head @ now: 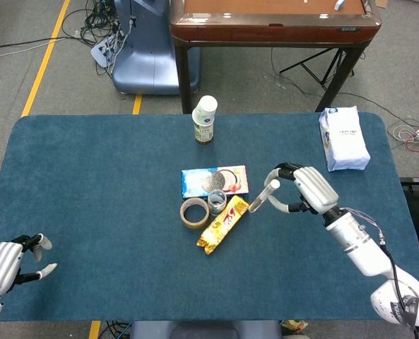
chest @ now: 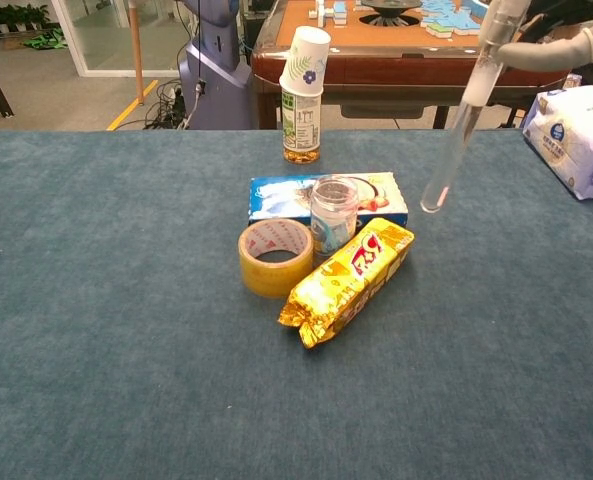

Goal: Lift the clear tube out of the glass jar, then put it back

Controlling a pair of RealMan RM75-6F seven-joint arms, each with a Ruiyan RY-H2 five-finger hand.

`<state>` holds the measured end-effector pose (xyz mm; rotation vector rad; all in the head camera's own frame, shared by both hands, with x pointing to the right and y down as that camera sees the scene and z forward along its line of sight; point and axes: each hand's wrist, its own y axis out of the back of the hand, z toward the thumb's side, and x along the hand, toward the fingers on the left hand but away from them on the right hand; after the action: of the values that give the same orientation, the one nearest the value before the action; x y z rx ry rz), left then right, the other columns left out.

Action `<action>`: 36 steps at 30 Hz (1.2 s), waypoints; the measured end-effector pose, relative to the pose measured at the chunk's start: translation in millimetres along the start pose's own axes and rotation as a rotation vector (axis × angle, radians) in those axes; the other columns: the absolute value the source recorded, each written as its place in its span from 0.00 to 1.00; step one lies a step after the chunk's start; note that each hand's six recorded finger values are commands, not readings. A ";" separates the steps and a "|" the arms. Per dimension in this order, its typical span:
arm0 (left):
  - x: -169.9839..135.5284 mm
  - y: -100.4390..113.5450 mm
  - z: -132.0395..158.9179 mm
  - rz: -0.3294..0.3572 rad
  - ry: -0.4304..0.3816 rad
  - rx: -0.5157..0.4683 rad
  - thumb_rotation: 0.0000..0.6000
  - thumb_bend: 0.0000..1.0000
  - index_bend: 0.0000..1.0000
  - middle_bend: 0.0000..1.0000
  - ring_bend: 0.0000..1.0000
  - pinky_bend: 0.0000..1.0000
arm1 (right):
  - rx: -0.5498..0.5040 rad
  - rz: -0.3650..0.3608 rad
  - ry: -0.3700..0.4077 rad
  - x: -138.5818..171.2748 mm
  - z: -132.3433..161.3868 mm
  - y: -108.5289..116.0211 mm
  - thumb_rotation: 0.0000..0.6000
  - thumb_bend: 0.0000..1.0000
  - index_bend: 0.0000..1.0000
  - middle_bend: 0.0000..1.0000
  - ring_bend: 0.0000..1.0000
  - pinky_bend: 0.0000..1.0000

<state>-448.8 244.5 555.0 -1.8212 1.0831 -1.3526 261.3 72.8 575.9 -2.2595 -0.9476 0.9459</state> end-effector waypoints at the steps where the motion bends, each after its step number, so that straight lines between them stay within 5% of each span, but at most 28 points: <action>1: 0.2 -0.4 0.4 -0.001 -0.001 0.001 1.00 0.14 0.50 0.70 0.52 0.70 | 0.032 -0.001 -0.010 0.6 -2.1 0.3 1.00 0.57 0.65 0.52 0.30 0.32; 6: 0.9 -2.0 1.2 -0.007 -0.003 0.002 1.00 0.14 0.50 0.70 0.52 0.70 | 0.197 -0.007 -0.069 3.1 -10.8 1.3 1.00 0.57 0.65 0.52 0.30 0.32; 10: 0.7 -2.3 1.1 -0.010 -0.002 0.002 1.00 0.14 0.50 0.70 0.52 0.70 | 0.221 -0.010 -0.067 3.7 -9.0 -0.7 1.00 0.57 0.65 0.51 0.30 0.32; 22: 0.3 -1.6 1.0 -0.009 0.000 0.001 1.00 0.14 0.51 0.70 0.52 0.70 | -0.166 -0.055 0.026 5.5 0.5 -1.2 1.00 0.57 0.65 0.51 0.30 0.32; 32: 0.4 -1.9 1.1 -0.010 0.000 0.004 1.00 0.14 0.51 0.70 0.52 0.70 | 0.132 -0.042 -0.051 9.5 -11.7 -2.1 1.00 0.59 0.67 0.51 0.30 0.32; 36: 0.2 -1.7 1.1 -0.009 0.000 0.002 1.00 0.14 0.51 0.70 0.52 0.70 | 0.160 -0.051 -0.097 10.0 -15.1 -1.9 1.00 0.59 0.67 0.50 0.30 0.32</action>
<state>-447.3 245.1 556.2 -1.8262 1.0749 -1.3588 277.1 78.8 582.6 -2.0632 -0.9308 1.0774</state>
